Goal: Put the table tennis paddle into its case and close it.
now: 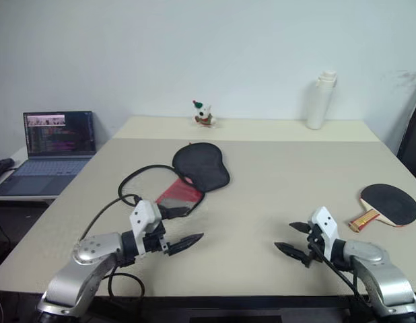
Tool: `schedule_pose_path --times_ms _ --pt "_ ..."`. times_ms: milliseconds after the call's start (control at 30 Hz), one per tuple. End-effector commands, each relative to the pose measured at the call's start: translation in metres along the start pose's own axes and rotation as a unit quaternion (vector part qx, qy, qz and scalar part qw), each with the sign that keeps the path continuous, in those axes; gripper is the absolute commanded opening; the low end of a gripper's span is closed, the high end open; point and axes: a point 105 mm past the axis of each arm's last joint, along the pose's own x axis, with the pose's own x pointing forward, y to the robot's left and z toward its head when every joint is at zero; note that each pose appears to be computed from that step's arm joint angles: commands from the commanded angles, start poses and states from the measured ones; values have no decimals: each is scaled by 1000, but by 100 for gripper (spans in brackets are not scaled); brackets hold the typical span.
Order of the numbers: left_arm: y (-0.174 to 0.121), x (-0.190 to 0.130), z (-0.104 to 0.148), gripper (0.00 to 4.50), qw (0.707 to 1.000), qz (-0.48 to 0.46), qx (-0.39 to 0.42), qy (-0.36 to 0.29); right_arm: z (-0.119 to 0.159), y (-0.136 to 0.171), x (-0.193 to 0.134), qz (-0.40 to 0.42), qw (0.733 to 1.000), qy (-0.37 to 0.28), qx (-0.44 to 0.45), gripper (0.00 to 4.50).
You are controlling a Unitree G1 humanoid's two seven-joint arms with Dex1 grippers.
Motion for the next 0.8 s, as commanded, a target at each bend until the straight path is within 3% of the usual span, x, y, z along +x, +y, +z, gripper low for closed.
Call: schedule_pose_path --times_ms 33,333,533,667,800 --pt "3 6 7 447 1000 1 14 -18 18 -3 -11 -16 999 -11 -29 450" --pt "17 24 16 447 998 16 20 -54 31 9 -13 -27 999 -22 -40 450" --pt "60 30 22 447 996 73 51 -32 50 9 6 -14 997 -61 -52 450" --pt "84 27 12 447 993 109 36 -14 58 14 19 -10 995 -75 -57 450" --pt "99 46 -8 447 991 117 40 42 68 10 17 -19 994 -95 -56 450"
